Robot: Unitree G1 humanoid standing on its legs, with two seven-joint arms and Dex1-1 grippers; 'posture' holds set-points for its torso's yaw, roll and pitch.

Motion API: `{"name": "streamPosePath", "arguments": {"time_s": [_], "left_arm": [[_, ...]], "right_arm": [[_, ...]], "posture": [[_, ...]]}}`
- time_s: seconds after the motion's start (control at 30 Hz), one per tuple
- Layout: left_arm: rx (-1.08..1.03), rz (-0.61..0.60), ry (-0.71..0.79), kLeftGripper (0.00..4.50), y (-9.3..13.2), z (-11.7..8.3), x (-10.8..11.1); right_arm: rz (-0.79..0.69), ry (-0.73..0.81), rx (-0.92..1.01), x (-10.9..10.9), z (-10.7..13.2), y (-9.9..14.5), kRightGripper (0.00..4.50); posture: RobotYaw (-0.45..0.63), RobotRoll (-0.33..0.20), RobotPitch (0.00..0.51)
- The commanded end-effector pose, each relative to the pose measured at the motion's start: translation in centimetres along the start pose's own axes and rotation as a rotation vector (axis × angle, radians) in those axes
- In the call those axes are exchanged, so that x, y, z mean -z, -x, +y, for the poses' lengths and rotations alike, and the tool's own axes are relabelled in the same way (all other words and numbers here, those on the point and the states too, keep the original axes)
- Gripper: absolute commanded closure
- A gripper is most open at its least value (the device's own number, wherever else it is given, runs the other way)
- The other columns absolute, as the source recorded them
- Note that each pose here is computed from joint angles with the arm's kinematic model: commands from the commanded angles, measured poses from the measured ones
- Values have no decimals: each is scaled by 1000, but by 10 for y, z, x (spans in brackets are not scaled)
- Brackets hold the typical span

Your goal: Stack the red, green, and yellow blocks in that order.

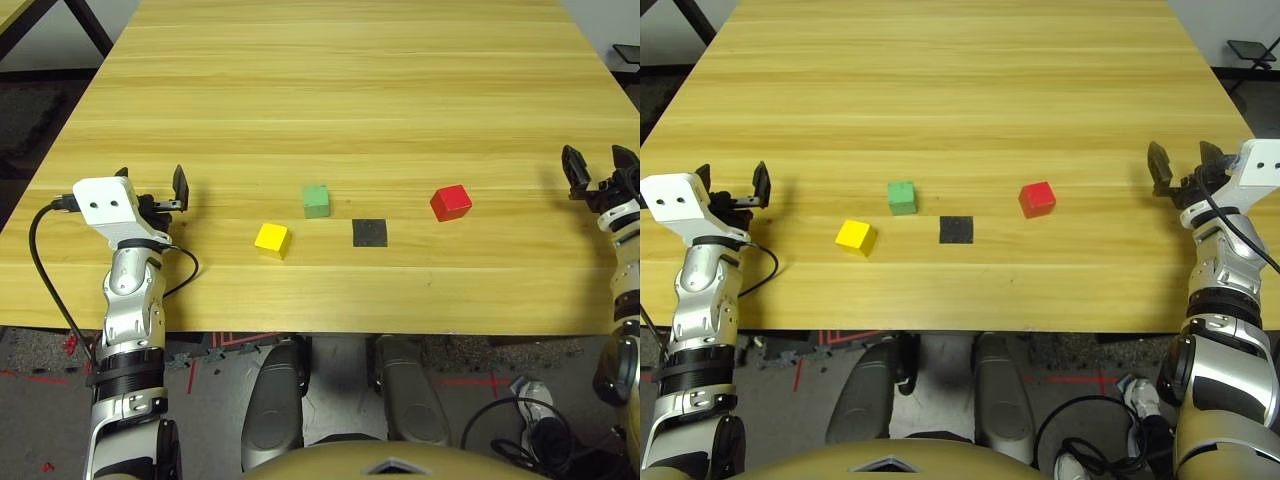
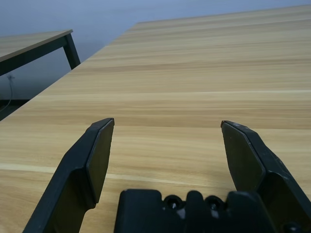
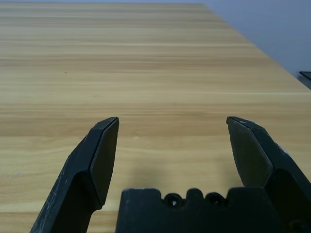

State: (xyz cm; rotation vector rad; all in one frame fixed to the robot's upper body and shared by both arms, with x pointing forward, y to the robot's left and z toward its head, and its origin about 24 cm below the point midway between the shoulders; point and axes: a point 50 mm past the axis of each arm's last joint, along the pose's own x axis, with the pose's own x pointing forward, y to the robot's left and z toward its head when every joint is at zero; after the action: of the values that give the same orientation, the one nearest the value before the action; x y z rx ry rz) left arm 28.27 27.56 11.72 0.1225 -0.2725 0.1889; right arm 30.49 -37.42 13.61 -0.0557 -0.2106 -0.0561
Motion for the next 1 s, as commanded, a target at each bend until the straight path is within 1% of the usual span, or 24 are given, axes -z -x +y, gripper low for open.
{"name": "streamPosePath", "arguments": {"time_s": [0.03, 0.13, 0.2, 0.27, 0.37, 0.4, 0.47, 0.5, 0.6, 0.63, 0.73, 0.8, 0.87, 1.0], "left_arm": [[-5, 15, -8, 23, 3, 0, 2], [0, 13, -5, 23, 5, -5, 3], [49, -15, 10, 23, 4, -10, -8], [140, -43, 45, 23, 1, -15, -23], [355, -64, 136, 23, -6, -21, -52], [419, -60, 157, 23, -7, -22, -58], [557, -50, 156, 23, -8, -19, -71], [592, -43, 153, 23, -9, -18, -75], [680, -18, 134, 23, -11, -13, -81], [729, -5, 119, 23, -12, -14, -83], [828, 31, 93, 23, -12, -20, -85], [880, 47, 73, 23, -12, -26, -85], [913, 55, 55, 23, -10, -30, -85], [934, 56, 47, 23, -7, -38, -86]], "right_arm": [[21, 1, 15, 4, -6, 6, 25], [25, -6, 5, 3, -8, 5, 25], [20, -16, -67, -8, -5, -3, 25], [31, -24, -168, -19, 0, -12, 25], [77, 31, -408, -38, 14, -26, 25], [91, 51, -469, -43, 18, -29, 25], [139, 121, -662, -54, 30, -35, 25], [162, 144, -724, -56, 34, -36, 25], [228, 217, -894, -58, 48, -39, 25], [259, 266, -997, -59, 55, -39, 25], [321, 376, -1213, -63, 69, -38, 25], [344, 453, -1291, -67, 76, -39, 25], [349, 493, -1331, -72, 83, -42, 25], [368, 596, -1411, -77, 94, -44, 25]], "posture": [[123, -26, 214], [116, -21, 220], [125, -17, 224], [139, -11, 245], [163, -20, 238], [172, -21, 234], [213, -29, 219], [213, -29, 219], [253, -38, 208], [254, -39, 209], [266, -48, 211], [284, -51, 205], [292, -52, 201], [306, -49, 194]]}}
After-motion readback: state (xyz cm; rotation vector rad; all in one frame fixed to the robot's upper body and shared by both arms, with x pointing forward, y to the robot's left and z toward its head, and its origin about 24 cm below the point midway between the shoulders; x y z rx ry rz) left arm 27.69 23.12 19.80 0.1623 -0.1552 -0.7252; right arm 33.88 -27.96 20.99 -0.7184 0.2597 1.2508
